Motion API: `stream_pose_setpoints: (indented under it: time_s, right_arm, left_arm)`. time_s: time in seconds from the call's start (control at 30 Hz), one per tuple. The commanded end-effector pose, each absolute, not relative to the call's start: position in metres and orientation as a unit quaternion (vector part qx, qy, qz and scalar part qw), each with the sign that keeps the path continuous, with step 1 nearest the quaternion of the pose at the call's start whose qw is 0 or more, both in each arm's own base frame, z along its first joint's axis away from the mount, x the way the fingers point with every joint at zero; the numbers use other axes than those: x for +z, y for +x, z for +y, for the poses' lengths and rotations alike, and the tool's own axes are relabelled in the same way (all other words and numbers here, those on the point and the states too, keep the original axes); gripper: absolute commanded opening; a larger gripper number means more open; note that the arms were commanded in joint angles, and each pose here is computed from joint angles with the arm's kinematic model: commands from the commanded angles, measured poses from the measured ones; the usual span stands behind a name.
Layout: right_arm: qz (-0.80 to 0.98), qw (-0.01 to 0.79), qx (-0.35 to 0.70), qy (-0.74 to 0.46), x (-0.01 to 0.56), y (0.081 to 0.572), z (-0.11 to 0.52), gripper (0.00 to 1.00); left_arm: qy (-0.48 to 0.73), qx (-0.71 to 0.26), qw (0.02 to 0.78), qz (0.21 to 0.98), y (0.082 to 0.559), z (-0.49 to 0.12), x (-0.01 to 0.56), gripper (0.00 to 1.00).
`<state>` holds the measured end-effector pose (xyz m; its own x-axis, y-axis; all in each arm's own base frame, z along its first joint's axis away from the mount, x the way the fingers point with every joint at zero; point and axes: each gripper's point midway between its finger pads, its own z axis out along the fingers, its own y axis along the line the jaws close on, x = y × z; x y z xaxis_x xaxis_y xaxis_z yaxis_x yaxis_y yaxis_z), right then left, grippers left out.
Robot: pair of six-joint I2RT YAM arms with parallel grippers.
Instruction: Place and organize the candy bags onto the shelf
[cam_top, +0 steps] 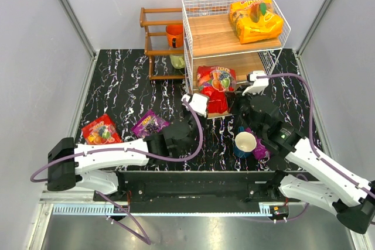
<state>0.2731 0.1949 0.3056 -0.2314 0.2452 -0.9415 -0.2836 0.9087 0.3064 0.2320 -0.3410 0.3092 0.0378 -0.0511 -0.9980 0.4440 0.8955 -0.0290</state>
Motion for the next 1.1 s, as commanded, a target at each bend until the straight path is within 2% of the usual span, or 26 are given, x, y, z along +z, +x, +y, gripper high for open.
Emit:
stream_pose_setpoints:
  time_s: [0.0, 0.43, 0.87, 0.97, 1.0, 1.07]
  right_arm:
    - [0.711, 0.674, 0.201, 0.024, 0.349, 0.302, 0.178, 0.0]
    - [0.693, 0.69, 0.203, 0.05, 0.355, 0.352, 0.16, 0.0]
    - [0.688, 0.69, 0.215, 0.068, 0.336, 0.389, 0.153, 0.0]
    - [0.686, 0.691, 0.218, 0.069, 0.336, 0.395, 0.152, 0.0]
    - [0.686, 0.69, 0.217, 0.07, 0.335, 0.398, 0.151, 0.0]
    - [0.687, 0.689, 0.221, 0.068, 0.333, 0.4, 0.153, 0.0]
  left_arm:
    - [0.114, -0.204, 0.741, 0.63, 0.242, -0.342, 0.364, 0.0]
    - [0.117, -0.183, 0.755, 0.619, 0.275, -0.347, 0.375, 0.0]
    - [0.115, -0.15, 0.761, 0.62, 0.299, -0.344, 0.37, 0.0]
    - [0.114, -0.145, 0.762, 0.62, 0.301, -0.34, 0.371, 0.13]
    - [0.115, -0.147, 0.763, 0.618, 0.3, -0.34, 0.373, 0.3]
    - [0.115, -0.162, 0.764, 0.614, 0.293, -0.335, 0.384, 0.41]
